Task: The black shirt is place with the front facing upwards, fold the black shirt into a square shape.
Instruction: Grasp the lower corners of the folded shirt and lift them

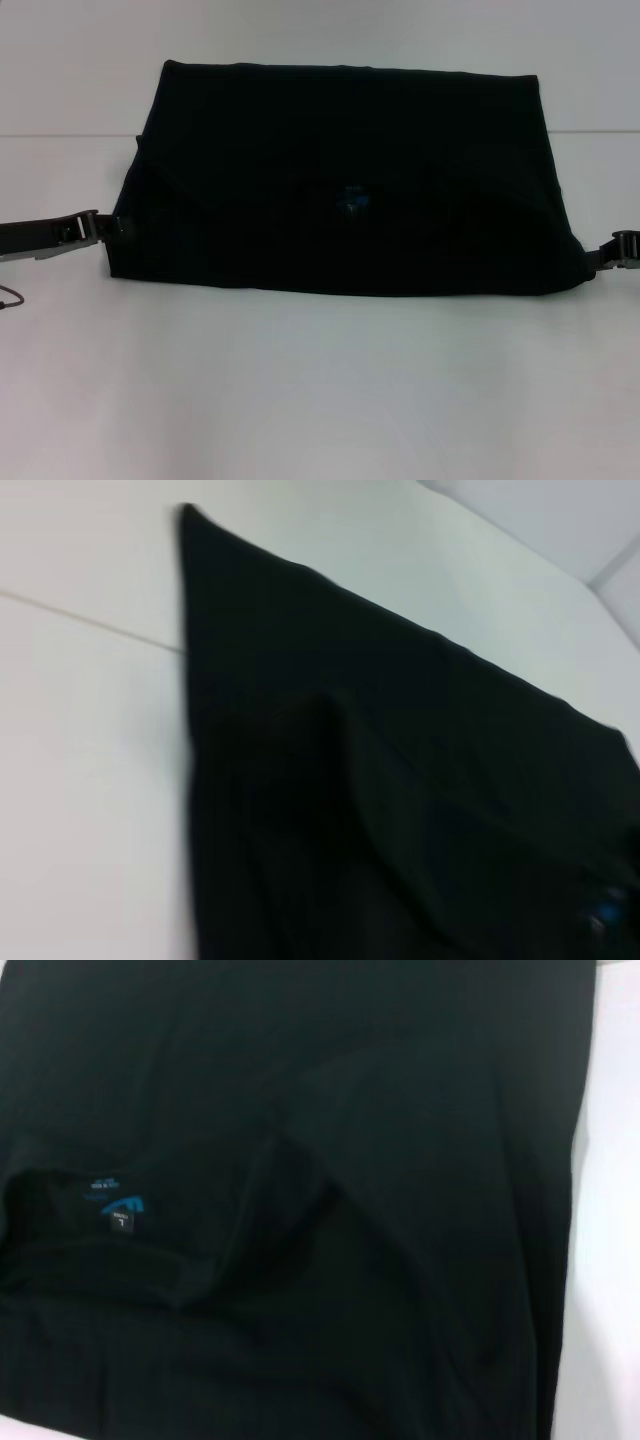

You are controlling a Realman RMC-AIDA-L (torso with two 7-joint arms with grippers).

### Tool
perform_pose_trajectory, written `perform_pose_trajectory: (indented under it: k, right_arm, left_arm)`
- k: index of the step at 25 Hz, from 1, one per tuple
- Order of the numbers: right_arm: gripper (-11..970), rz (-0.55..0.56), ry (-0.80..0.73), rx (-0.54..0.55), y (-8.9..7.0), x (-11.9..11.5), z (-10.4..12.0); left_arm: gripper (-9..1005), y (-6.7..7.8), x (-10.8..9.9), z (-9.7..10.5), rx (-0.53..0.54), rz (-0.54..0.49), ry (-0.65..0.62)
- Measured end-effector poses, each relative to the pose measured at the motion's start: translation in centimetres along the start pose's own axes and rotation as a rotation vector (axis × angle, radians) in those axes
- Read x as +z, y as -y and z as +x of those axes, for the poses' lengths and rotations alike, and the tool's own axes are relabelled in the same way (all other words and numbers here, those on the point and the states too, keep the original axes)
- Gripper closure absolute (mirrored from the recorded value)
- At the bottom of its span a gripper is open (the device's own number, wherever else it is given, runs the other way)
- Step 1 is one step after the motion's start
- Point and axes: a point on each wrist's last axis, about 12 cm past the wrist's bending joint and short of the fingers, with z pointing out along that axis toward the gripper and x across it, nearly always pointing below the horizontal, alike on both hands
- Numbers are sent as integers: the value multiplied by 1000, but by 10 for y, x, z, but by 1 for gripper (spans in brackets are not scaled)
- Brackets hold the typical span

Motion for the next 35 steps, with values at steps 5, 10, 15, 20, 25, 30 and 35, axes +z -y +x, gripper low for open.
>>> perform_pose_trajectory:
  k: [5, 10, 15, 20, 25, 30, 35]
  right_arm:
    - [949, -4, 5, -9, -2, -2, -5]
    - [948, -12, 11, -25, -8, -1, -11]
    - [946, -16, 11, -32, -11, 0, -14]
    - [944, -18, 11, -31, -11, 0, -14]
    - [942, -17, 12, -29, -11, 0, -14]
    - [941, -20, 11, -29, -12, 1, -14]
    - [939, -25, 12, -27, -12, 1, -14]
  left_arm:
    - [716, -8, 3, 0, -98, -29, -6]
    - [575, -7, 9, 1, -103, -37, -15]
    - [400, -9, 14, 1, -65, -92, -11]
    - [343, -9, 17, 4, -53, -107, -21]
    - [358, -5, 22, 8, -37, -103, -34]
    - [384, 0, 27, 9, -11, -101, -52]
    - [481, 4, 29, 8, 18, -108, -66]
